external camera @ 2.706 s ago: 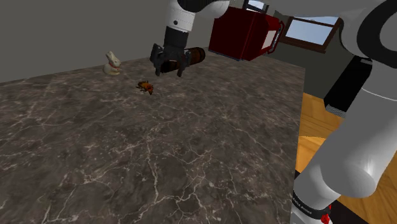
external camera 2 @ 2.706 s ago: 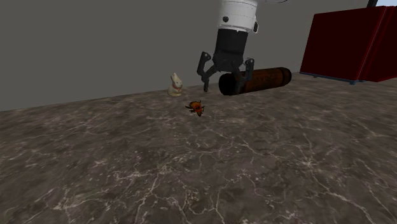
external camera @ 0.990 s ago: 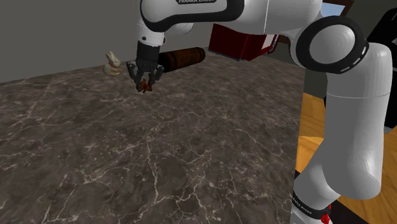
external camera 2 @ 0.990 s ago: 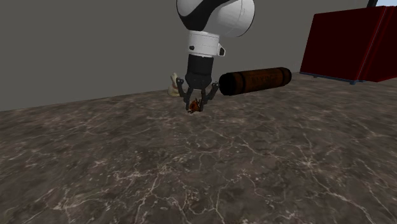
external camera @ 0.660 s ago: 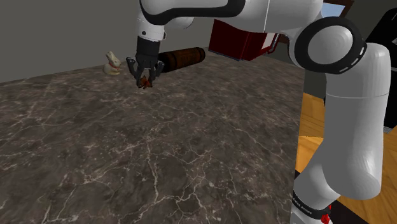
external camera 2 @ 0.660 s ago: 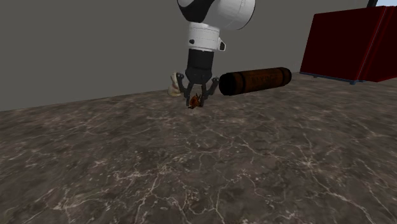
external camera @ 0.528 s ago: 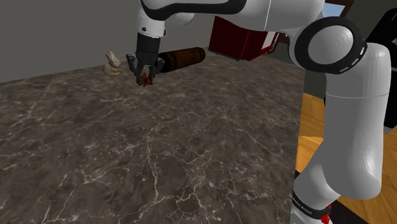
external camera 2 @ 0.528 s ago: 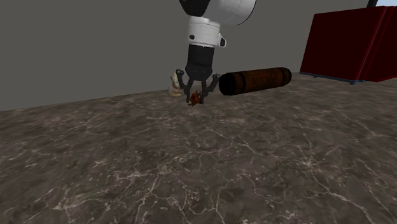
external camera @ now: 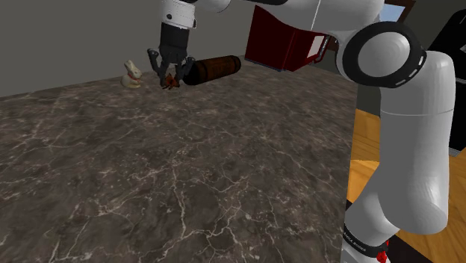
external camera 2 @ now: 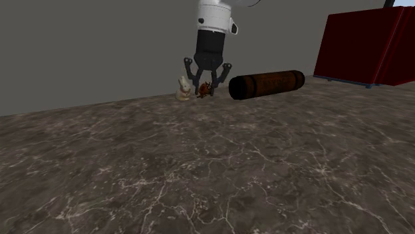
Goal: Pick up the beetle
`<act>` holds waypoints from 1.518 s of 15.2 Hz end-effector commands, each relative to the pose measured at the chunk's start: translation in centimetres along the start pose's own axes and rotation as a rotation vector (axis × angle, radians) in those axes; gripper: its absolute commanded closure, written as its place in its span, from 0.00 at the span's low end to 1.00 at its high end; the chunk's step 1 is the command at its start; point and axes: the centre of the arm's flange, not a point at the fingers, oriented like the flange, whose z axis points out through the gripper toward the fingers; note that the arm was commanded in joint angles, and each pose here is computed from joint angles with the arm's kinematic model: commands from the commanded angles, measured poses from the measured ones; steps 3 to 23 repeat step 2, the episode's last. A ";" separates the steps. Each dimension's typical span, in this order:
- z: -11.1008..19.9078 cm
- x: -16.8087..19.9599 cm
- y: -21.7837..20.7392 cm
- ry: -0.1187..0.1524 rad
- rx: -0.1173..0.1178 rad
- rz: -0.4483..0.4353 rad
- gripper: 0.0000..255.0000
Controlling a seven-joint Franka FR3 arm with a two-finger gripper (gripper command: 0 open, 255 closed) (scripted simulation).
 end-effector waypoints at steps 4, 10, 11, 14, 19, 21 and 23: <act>-0.7 -0.1 -0.3 0.000 0.000 0.000 1.00; -0.7 -0.1 -0.3 0.000 0.000 0.000 1.00; -0.7 -0.1 -0.3 0.000 0.000 0.000 1.00; -0.7 -0.1 -0.3 0.000 0.000 0.000 1.00; -0.7 -0.1 -0.3 0.000 0.000 0.000 1.00; -0.7 -0.1 -0.3 0.000 0.000 0.000 1.00; -0.7 -0.1 -0.3 0.000 0.000 0.000 1.00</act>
